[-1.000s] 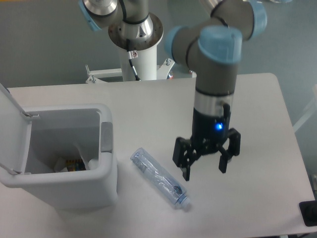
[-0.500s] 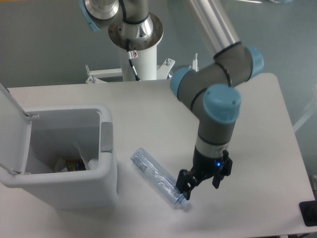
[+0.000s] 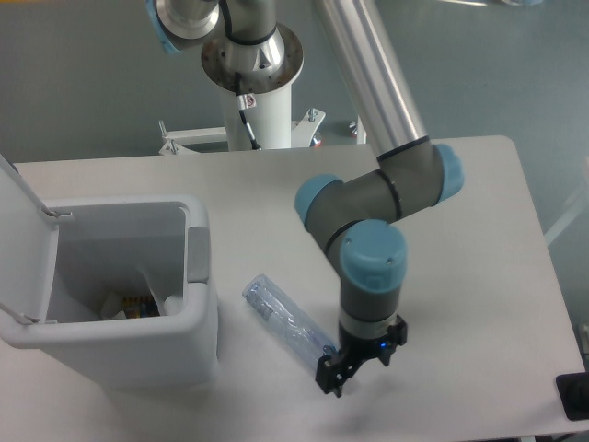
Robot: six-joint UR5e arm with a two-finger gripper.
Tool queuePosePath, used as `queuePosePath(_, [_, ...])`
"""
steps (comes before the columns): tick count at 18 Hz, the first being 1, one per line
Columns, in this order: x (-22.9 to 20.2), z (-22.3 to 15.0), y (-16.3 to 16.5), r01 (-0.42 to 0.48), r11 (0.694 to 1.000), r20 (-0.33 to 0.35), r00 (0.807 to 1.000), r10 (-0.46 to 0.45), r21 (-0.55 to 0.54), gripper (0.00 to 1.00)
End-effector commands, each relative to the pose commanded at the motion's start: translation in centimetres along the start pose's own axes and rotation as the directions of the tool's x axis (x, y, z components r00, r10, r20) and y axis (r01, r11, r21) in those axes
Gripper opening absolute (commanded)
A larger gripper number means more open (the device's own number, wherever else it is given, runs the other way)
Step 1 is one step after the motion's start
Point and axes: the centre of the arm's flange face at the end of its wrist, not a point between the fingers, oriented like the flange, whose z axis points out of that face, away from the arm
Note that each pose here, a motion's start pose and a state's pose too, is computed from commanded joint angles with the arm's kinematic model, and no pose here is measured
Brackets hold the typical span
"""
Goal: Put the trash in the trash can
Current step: 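Lower the gripper onto the bottle cap end and close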
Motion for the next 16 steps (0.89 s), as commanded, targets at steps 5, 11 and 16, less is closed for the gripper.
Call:
queuePosePath(5, [0.2, 0.4, 0.4, 0.010, 1.000, 0.040, 0.999, -0.010, -0.002, 1.00])
queuePosePath(11, [-0.3, 2.0, 0.7, 0.006, 1.000, 0.090, 0.996, -0.004, -0.019, 1.00])
queuePosePath(16, [-0.5, 3.3, 1.8, 0.004, 0.999, 0.117, 0.993, 0.001, -0.044, 1.00])
